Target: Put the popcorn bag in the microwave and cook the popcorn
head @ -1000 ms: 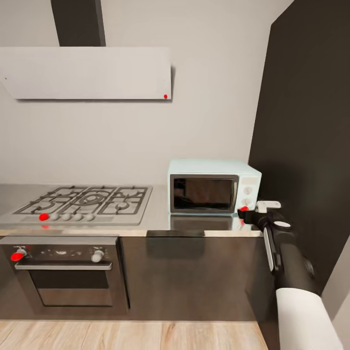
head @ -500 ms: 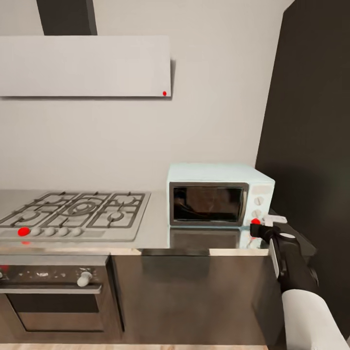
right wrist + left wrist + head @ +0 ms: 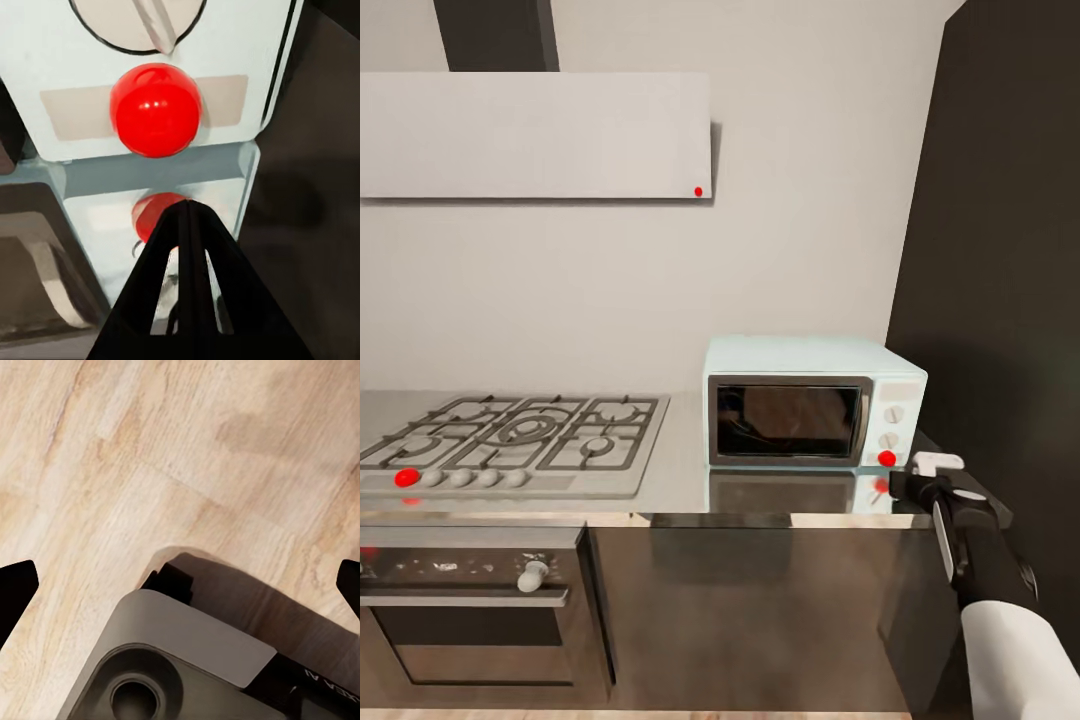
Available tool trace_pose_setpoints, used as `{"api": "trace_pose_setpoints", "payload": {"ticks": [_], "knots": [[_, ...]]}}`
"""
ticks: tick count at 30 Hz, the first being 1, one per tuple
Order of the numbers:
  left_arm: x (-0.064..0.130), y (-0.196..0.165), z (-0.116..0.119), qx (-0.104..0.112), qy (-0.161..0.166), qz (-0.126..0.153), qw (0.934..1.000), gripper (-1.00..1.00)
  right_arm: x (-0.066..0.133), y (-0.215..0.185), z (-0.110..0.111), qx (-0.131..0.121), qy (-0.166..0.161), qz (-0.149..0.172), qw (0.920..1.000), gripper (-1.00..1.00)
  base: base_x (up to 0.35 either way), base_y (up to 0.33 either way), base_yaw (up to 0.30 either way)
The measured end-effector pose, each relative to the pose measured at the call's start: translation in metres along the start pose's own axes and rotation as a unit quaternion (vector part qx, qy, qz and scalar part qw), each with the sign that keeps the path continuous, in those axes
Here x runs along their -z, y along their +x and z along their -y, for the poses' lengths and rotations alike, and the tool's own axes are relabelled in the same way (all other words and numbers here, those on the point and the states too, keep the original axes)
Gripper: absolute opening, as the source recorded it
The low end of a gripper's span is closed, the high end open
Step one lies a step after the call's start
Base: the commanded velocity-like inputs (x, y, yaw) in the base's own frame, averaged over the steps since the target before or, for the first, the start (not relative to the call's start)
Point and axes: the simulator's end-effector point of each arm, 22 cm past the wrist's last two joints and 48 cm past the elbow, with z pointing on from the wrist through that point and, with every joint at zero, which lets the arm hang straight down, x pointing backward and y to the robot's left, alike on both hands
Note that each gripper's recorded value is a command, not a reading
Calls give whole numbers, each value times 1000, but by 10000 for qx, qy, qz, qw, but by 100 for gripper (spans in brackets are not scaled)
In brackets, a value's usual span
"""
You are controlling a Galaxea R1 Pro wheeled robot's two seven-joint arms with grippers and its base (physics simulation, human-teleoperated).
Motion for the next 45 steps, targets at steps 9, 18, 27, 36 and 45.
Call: {"api": "trace_pose_setpoints", "payload": {"ticks": [9, 18, 27, 36, 45], "knots": [[0, -1, 1, -1, 5, 5, 10000, 100, 1, 0, -25, 10, -551, 10, 9985, -100, 5, -47, 0], [0, -1, 0, 3, 3, 8, 10000, 100, 0, -5, -28, 46, -578, 189, 9981, -100, 17, -61, 0], [0, -2, 0, 10, 3, 14, 10000, 100, 0, -4, -32, 33, -632, 179, 9978, -100, 0, -72, 0], [0, -3, 2, 8, 25, 35, 10000, 100, -1, -14, -38, 75, -672, 462, 9966, -100, 0, 0, 0], [3, -3, 0, 15, 27, 58, 10000, 100, 5, 1, -39, 74, -717, 468, 9963, -100, 246, 0, 0]]}}
